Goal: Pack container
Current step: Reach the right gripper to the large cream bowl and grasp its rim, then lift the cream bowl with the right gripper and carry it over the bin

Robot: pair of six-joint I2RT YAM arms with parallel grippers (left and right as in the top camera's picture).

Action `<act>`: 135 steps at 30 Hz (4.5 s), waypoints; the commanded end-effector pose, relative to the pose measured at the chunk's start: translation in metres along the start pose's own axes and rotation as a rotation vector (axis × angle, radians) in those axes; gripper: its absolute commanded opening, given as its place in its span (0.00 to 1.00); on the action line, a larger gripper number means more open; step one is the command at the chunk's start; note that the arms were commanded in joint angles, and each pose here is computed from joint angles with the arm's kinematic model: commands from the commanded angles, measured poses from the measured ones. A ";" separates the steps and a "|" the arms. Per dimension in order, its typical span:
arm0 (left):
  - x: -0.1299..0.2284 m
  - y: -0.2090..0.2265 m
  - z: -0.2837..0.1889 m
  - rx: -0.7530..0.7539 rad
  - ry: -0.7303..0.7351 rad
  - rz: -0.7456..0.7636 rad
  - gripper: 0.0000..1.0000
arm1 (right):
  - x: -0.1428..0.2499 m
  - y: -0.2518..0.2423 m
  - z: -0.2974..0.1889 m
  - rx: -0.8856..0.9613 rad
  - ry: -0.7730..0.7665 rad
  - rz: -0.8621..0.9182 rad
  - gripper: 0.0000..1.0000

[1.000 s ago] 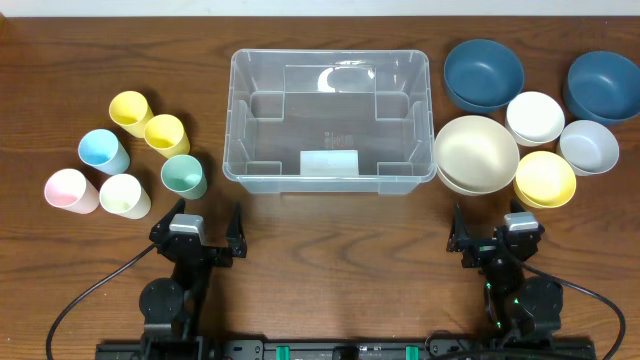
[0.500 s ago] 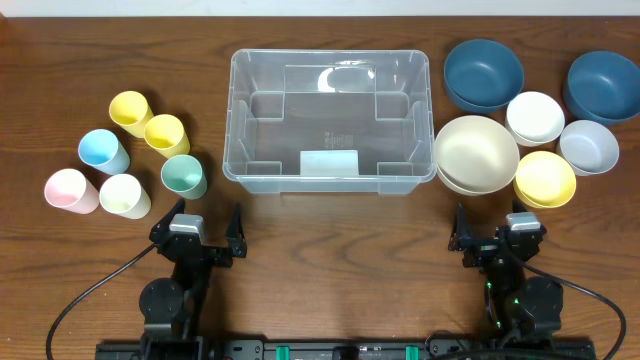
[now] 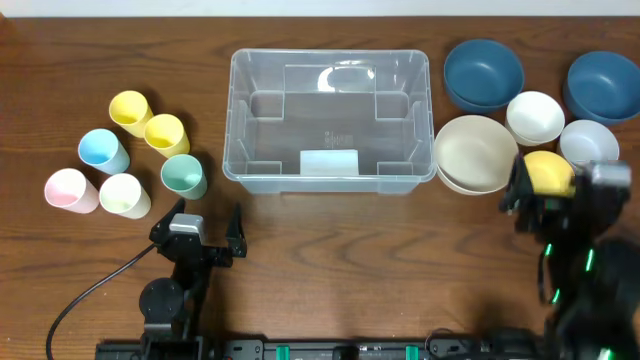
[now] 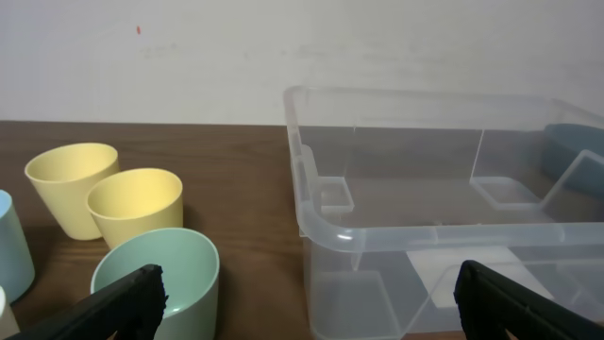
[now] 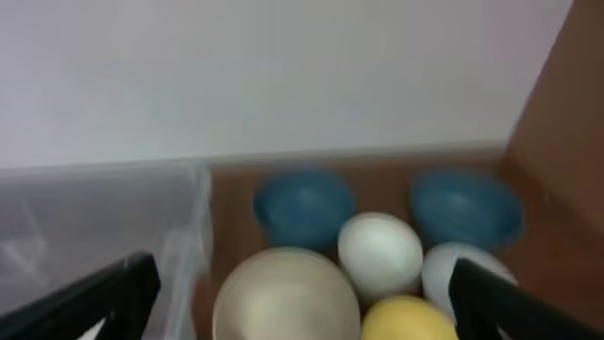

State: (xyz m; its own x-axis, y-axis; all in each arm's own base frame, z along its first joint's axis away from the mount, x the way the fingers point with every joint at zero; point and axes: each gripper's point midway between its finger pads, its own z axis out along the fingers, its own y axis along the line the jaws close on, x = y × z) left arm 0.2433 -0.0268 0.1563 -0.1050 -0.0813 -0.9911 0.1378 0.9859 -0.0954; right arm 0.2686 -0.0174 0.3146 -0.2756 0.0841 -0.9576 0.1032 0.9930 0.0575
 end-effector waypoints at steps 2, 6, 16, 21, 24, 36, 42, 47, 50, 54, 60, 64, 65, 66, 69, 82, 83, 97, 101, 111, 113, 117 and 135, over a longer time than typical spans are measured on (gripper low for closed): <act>0.015 0.000 0.001 0.007 0.045 0.011 0.98 | -0.009 0.014 0.041 -0.095 0.269 0.049 0.99; 0.015 0.000 0.001 0.007 0.045 0.011 0.98 | 0.011 0.031 0.070 -0.185 0.512 0.092 0.99; 0.015 0.000 0.001 0.007 0.045 0.011 0.98 | 0.090 0.027 0.111 -0.121 0.854 0.274 0.99; 0.016 0.000 0.001 0.007 0.046 0.011 0.98 | 0.112 -0.033 0.106 0.391 0.857 0.557 0.99; 0.015 0.000 0.001 0.007 0.045 0.011 0.98 | 0.124 -0.046 0.101 0.531 0.838 0.652 0.99; 0.015 0.000 0.001 0.007 0.045 0.011 0.98 | 0.213 -0.051 0.106 0.594 0.892 0.692 0.97; 0.015 0.000 0.001 0.007 0.045 0.011 0.98 | 0.232 -0.050 0.116 0.569 0.851 0.694 0.92; 0.016 0.000 0.001 0.007 0.046 0.011 0.98 | 0.253 -0.042 0.123 0.523 0.817 0.690 0.85; 0.015 0.000 0.001 0.007 0.045 0.011 0.98 | 0.264 -0.035 0.126 0.491 0.805 0.687 0.80; 0.015 0.000 0.001 0.007 0.045 0.011 0.98 | 0.265 -0.029 0.130 0.461 0.790 0.685 0.71; 0.015 0.000 0.001 0.007 0.045 0.011 0.98 | 0.262 -0.027 0.133 0.449 0.775 0.686 0.54; 0.015 0.000 0.001 0.007 0.045 0.011 0.98 | 0.260 -0.027 0.135 0.435 0.770 0.666 0.48; 0.016 0.000 0.001 0.007 0.046 0.011 0.98 | 0.260 -0.027 0.135 0.434 0.768 0.665 0.47; 0.015 0.000 0.001 0.007 0.045 0.011 0.98 | 0.260 -0.027 0.136 0.433 0.767 0.664 0.45; 0.015 0.000 0.001 0.007 0.045 0.011 0.98 | 0.259 -0.027 0.136 0.432 0.765 0.665 0.41; 0.015 0.000 0.001 0.007 0.045 0.011 0.98 | 0.246 -0.030 0.137 0.414 0.745 0.642 0.31; 0.015 0.000 0.001 0.007 0.045 0.011 0.98 | 0.244 -0.031 0.136 0.414 0.739 0.643 0.30; 0.015 0.000 0.001 0.007 0.045 0.011 0.98 | 0.209 -0.045 0.125 0.405 0.650 0.631 0.01; 0.015 0.000 0.001 0.007 0.045 0.011 0.98 | 0.212 -0.046 0.121 0.417 0.663 0.626 0.01; 0.015 0.000 0.001 0.007 0.045 0.011 0.98 | 0.205 -0.061 0.121 0.449 0.640 0.615 0.01; 0.015 0.000 0.001 0.007 0.045 0.011 0.98 | 0.200 -0.066 0.122 0.452 0.628 0.610 0.01; 0.015 0.000 0.001 0.007 0.045 0.011 0.98 | 0.178 -0.075 0.120 0.447 0.580 0.601 0.01; 0.016 0.000 0.001 0.007 0.046 0.011 0.98 | -0.015 0.056 0.089 -0.197 0.333 0.415 0.03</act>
State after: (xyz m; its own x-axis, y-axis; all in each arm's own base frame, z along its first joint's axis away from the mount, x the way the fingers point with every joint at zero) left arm 0.2433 -0.0269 0.1563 -0.1051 -0.0813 -0.9911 0.1381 0.9858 -0.0955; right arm 0.3615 -0.0122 0.2952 -0.4881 0.5119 -0.7069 0.2502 0.8580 0.4485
